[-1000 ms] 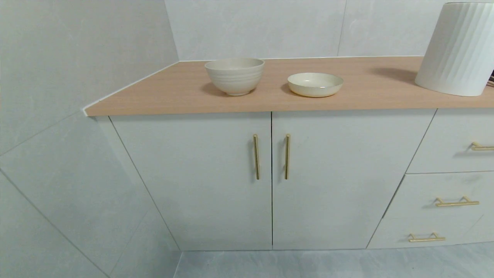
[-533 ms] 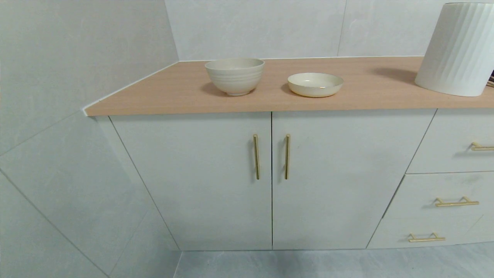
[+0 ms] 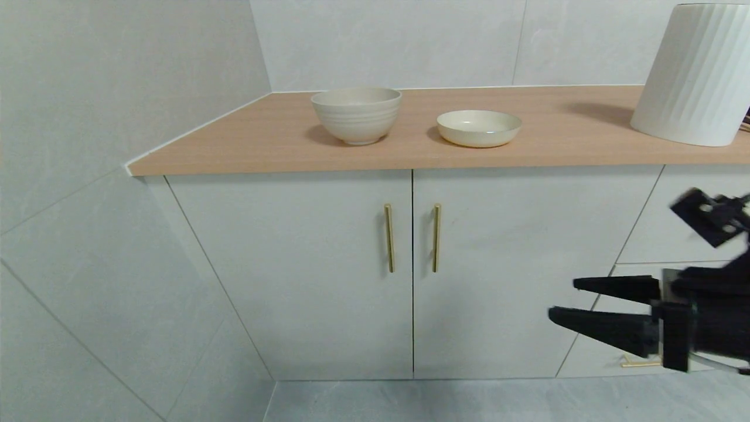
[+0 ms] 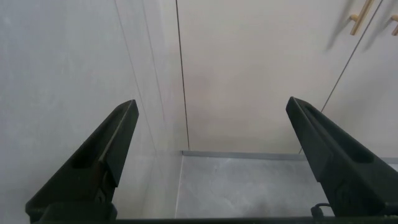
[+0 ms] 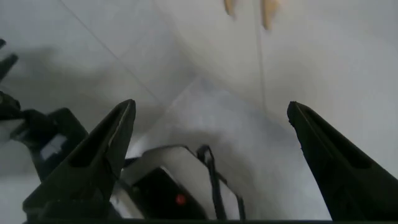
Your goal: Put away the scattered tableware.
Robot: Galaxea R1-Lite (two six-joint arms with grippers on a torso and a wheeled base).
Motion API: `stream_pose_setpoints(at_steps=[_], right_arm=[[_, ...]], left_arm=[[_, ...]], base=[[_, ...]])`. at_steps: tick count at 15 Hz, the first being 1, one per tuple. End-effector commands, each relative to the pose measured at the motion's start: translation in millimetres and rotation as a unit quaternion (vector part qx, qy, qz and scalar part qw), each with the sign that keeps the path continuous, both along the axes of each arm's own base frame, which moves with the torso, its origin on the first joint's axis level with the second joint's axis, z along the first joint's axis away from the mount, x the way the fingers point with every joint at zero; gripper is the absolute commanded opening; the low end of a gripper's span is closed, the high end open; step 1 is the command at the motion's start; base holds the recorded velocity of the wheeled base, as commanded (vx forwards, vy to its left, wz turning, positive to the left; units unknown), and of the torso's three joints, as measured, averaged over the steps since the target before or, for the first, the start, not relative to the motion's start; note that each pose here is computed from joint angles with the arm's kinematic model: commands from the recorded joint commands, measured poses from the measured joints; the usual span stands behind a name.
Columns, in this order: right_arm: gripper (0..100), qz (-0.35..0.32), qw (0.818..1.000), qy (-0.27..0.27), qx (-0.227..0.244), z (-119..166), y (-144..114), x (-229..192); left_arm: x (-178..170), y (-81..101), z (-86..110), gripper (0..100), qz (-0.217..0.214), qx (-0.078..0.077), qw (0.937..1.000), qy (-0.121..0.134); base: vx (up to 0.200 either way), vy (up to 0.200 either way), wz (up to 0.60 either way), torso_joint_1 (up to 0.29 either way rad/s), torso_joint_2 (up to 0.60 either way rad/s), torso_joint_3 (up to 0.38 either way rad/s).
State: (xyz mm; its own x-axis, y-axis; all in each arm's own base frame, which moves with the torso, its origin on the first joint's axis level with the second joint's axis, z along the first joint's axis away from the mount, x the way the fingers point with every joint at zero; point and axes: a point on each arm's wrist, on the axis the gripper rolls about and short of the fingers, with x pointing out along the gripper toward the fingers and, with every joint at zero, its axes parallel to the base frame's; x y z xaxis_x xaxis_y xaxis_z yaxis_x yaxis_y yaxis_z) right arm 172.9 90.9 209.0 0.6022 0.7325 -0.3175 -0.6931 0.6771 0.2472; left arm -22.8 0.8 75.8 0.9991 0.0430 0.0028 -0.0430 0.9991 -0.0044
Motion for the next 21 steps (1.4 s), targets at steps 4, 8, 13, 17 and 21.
stream_pose_setpoints(at_steps=[4,8,13,17,21], right_arm=[[100,0.022,1.0,0.006,0.017,-23.9,64.3,102.6],[100,0.027,0.999,-0.005,0.045,-44.6,89.9,128.6],[100,0.012,0.995,-0.011,0.095,-67.2,105.2,156.2],[100,-0.001,0.995,-0.012,0.094,-78.8,112.6,170.3],[100,-0.012,0.992,-0.016,0.125,-87.5,118.2,178.5]], left_arm=[[0.0,0.0,0.0,100,0.001,0.0,1.0,0.0],[0.0,0.0,0.0,100,0.001,0.0,1.0,0.0],[0.0,0.0,0.0,100,0.001,0.0,1.0,0.0],[0.0,0.0,0.0,100,0.001,0.0,1.0,0.0],[0.0,0.0,0.0,100,0.001,0.0,1.0,0.0]], base=[[0.0,0.0,0.0,0.0,0.0,0.0],[0.0,0.0,0.0,0.0,0.0,0.0],[0.0,0.0,0.0,0.0,0.0,0.0],[0.0,0.0,0.0,0.0,0.0,0.0],[0.0,0.0,0.0,0.0,0.0,0.0]])
